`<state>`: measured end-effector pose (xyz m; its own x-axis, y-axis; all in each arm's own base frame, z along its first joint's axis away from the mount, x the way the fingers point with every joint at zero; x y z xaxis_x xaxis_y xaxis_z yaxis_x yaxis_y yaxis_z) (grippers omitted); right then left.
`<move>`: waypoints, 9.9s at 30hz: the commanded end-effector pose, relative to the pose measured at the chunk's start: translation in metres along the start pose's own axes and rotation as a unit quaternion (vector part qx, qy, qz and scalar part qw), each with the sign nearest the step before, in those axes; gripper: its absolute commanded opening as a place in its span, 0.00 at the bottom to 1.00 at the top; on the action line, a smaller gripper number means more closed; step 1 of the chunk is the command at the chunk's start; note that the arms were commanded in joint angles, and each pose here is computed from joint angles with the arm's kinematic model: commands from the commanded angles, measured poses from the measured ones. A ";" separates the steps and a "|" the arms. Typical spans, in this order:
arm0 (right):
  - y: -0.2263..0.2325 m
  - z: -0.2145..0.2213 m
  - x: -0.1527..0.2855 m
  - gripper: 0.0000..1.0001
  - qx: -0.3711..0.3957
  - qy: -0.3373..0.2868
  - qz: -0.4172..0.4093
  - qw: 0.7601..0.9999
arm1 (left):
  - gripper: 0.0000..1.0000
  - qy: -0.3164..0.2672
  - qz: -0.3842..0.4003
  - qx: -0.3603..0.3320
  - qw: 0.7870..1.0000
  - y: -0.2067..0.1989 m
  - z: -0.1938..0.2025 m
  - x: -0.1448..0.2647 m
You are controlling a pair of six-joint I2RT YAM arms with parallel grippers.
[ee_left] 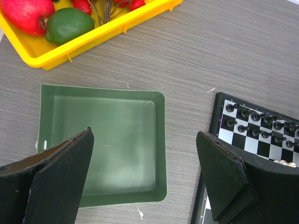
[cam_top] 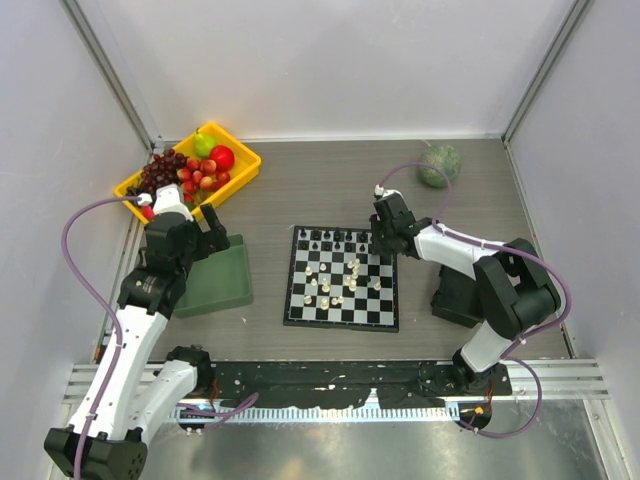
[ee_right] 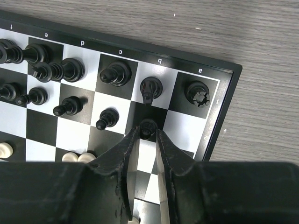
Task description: Set up the chess pieces on the board
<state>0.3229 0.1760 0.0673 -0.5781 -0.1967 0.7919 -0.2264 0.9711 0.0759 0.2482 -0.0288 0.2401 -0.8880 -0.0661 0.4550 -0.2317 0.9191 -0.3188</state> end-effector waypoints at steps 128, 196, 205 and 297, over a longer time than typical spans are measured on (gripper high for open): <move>-0.024 -0.022 0.008 0.16 -0.022 -0.035 0.040 0.998 | 0.99 -0.030 -0.001 0.004 1.000 0.006 -0.010 0.002; -0.019 -0.056 0.095 0.37 -0.011 -0.127 -0.002 0.992 | 0.99 -0.032 0.010 0.012 0.999 0.002 -0.012 0.003; -0.001 -0.083 0.144 0.95 -0.031 -0.216 -0.077 0.973 | 0.99 -0.051 0.035 0.031 0.998 -0.008 -0.028 0.017; 0.198 -0.005 0.015 0.27 0.211 0.039 -0.087 0.973 | 0.99 -0.060 -0.078 -0.004 0.995 0.037 -0.019 0.032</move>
<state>0.2695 0.3588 0.0810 -0.4126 -0.3054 0.8582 -0.6220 0.7827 -0.0205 0.2167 0.0066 0.2526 -0.8753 -0.2323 0.4241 -0.3610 0.8974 -0.2537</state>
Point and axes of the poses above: each gripper's point midway between its finger pads, its own x axis back along the fingers, its own y axis along the line the jaws close on, z = x × y, the point moved 3 cm from there along x, back along the fingers, and after that the axes turned 6 degrees about x, right-handed, at the moved point
